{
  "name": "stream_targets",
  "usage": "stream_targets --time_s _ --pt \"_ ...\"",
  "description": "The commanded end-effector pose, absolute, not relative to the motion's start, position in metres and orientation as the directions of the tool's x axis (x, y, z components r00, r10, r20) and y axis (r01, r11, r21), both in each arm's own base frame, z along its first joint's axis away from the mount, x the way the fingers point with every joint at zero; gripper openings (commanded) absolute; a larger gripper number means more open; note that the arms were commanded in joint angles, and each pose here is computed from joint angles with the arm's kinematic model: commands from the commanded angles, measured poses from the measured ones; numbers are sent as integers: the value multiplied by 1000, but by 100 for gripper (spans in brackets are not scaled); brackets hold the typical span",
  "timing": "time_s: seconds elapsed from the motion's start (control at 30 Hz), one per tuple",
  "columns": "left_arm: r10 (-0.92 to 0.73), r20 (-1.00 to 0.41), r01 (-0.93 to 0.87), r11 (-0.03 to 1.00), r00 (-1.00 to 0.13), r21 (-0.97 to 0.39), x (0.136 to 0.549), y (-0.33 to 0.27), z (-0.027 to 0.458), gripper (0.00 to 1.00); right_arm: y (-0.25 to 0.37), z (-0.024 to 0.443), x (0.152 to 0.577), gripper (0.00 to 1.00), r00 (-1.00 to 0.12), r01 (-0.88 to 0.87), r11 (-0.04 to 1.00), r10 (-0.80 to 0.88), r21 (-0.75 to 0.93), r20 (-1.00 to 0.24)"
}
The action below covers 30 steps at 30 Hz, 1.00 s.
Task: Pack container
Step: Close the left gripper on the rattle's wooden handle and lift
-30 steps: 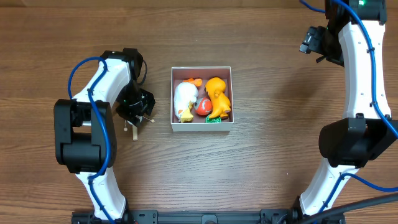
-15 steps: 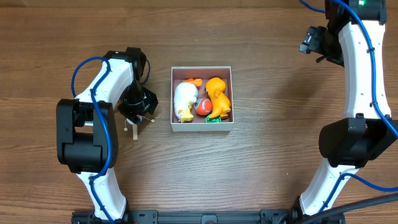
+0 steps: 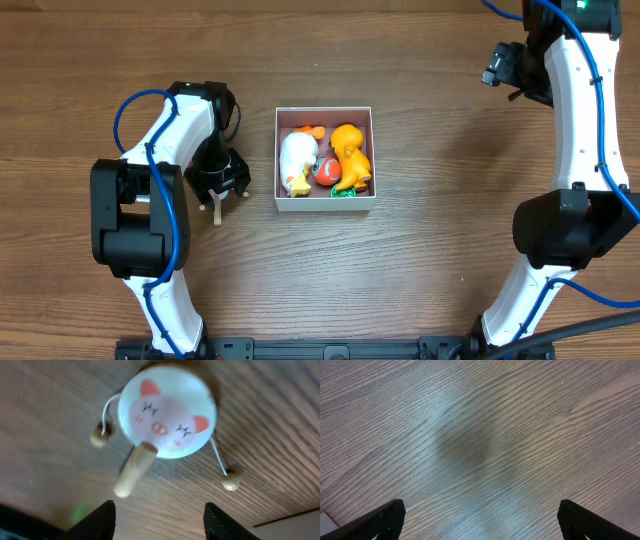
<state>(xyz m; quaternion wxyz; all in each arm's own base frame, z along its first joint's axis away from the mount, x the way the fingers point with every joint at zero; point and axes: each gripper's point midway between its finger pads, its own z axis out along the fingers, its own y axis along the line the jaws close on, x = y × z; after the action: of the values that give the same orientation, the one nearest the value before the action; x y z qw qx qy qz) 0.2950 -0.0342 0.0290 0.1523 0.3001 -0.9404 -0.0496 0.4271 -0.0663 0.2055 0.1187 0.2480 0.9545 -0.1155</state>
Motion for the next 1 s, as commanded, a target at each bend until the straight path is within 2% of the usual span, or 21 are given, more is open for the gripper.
stream_targets --time_s 0.0,0.1,0.3,0.97 --pt "-373 249 -347 927 -894 142 303 -30 23 50 -69 215 429 100 -837 510 846 447 -157 -315" --pt "-285 217 -269 958 -934 100 315 -31 20 43 -69 215 429 100 -837 510 846 447 -156 -315" --pt "-187 217 -177 982 -958 68 314 -32 12 45 -69 215 429 100 -837 510 846 447 -156 -315" --pt "-123 275 -116 992 -954 44 296 -34 2 45 -69 215 429 100 -837 510 846 447 -156 -315"
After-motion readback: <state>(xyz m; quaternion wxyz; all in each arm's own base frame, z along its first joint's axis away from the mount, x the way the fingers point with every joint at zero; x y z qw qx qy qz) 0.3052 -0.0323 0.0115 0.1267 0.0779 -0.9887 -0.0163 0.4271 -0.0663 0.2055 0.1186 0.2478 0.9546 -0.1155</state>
